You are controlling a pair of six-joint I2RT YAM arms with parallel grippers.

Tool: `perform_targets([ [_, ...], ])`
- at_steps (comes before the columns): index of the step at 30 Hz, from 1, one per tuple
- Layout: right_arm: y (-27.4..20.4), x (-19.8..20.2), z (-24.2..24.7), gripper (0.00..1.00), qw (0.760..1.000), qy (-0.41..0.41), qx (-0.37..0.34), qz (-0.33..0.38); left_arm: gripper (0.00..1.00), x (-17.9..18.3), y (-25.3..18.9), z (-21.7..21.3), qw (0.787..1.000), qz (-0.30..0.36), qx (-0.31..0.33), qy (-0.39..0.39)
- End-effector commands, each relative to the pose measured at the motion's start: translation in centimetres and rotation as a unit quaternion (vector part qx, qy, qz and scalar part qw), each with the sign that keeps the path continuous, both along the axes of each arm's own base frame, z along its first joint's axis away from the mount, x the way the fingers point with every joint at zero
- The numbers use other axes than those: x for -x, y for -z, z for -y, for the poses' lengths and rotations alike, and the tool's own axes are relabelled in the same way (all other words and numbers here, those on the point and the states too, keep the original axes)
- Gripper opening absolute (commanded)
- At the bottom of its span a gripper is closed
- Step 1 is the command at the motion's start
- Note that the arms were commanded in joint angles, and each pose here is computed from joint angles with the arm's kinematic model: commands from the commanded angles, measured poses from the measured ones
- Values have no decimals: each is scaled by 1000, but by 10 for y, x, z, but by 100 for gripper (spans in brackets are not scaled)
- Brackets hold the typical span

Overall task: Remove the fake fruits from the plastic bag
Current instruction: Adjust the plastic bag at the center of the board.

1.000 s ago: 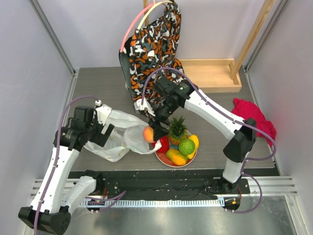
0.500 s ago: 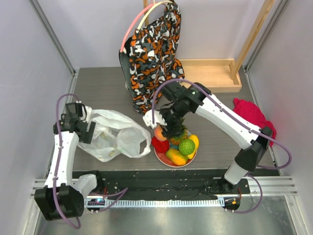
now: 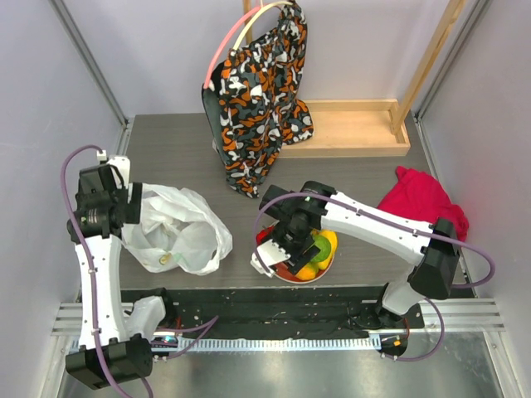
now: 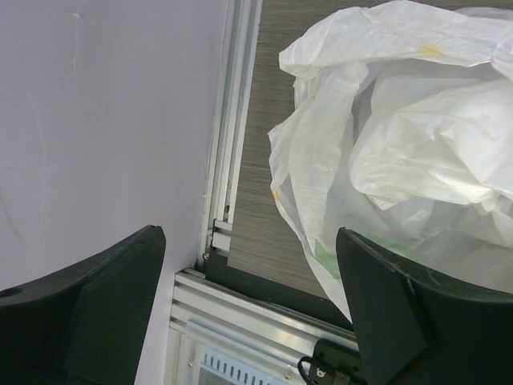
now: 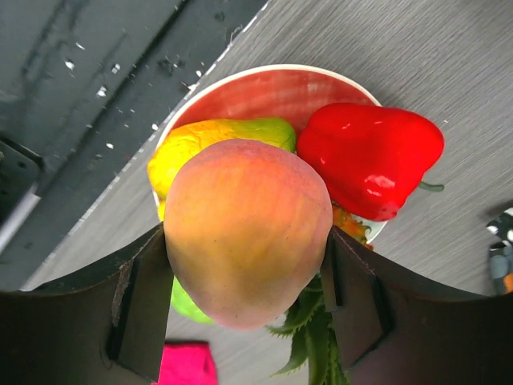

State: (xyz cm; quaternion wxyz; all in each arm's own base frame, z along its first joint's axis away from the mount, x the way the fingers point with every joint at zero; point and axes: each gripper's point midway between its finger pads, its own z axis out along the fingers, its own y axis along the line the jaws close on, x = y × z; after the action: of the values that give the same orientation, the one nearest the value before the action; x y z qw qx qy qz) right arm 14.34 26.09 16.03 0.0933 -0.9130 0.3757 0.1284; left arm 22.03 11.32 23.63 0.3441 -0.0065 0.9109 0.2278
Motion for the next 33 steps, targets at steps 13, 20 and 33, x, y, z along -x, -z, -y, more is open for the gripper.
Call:
perform_targets([
  [13,17,-29,-13,48,991,-49,-20,119,92,5,-4,17,999,21,35,24],
  [20,26,-30,-7,54,989,-59,-12,136,91,6,-2,22,998,19,48,29],
  [33,27,-30,-7,87,988,-63,-18,143,91,8,1,27,997,17,55,41],
])
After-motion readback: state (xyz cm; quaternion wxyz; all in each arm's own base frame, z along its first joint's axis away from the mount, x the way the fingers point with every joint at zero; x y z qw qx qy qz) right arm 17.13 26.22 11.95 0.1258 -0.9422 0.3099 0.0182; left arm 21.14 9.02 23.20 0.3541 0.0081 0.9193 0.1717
